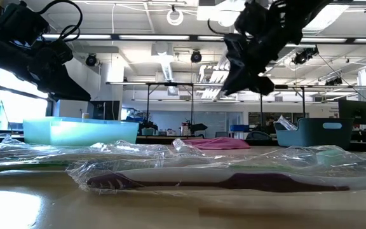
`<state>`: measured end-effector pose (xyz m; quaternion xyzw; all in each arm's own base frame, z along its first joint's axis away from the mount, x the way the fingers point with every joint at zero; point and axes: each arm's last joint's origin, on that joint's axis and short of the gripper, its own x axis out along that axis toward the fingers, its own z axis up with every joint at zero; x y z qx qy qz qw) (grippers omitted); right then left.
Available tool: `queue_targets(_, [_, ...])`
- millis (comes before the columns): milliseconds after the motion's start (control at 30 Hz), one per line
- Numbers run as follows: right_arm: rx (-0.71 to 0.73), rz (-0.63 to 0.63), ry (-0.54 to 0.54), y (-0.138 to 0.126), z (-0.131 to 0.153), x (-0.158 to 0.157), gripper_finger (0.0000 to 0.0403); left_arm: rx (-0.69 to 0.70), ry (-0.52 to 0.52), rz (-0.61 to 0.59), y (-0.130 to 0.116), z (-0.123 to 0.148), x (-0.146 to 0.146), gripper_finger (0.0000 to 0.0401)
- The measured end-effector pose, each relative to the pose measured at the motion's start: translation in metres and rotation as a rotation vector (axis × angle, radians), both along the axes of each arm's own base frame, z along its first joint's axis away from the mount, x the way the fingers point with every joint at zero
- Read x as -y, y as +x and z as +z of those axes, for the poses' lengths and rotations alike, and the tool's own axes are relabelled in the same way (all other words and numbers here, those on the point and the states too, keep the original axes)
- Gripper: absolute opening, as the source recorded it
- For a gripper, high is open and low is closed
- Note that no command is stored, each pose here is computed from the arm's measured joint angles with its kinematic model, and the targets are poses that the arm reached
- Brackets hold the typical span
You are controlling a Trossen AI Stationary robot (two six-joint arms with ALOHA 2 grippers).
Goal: Pick & Place Toothbrushes
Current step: Put the green toothbrush to the green bin
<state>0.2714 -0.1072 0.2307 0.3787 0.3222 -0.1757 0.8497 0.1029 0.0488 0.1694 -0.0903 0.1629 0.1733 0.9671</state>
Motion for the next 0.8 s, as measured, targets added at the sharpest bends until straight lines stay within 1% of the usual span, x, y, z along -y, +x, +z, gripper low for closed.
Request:
queue_targets(167, [0.132, -0.015, -0.135, 0.017, 0.012, -0.014, 0.0068, 0.0, 0.0, 0.0, 0.0, 0.0, 0.0, 0.0093])
queue_targets(300, [0.245, -0.02, -0.205, 0.027, 0.023, -0.026, 0.0068, 0.0, 0.0, 0.0, 0.0, 0.0, 0.0, 0.0093])
queue_targets(400, [0.297, -0.015, -0.25, 0.032, 0.028, -0.035, 0.0068, 0.0, 0.0, 0.0, 0.0, 0.0, 0.0, 0.0093])
queue_targets(533, [0.313, 0.001, -0.308, 0.036, 0.03, -0.049, 0.0068, 0.0, 0.0, 0.0, 0.0, 0.0, 0.0, 0.0093])
queue_targets(667, [0.302, -0.019, -0.347, 0.04, 0.029, -0.062, 0.0068, 0.0, 0.0, 0.0, 0.0, 0.0, 0.0, 0.0093])
queue_targets(800, [0.309, -0.024, -0.366, 0.044, 0.026, -0.073, 0.0068, 0.001, -0.001, -0.001, 0.0, 0.0, 0.0, 0.0093])
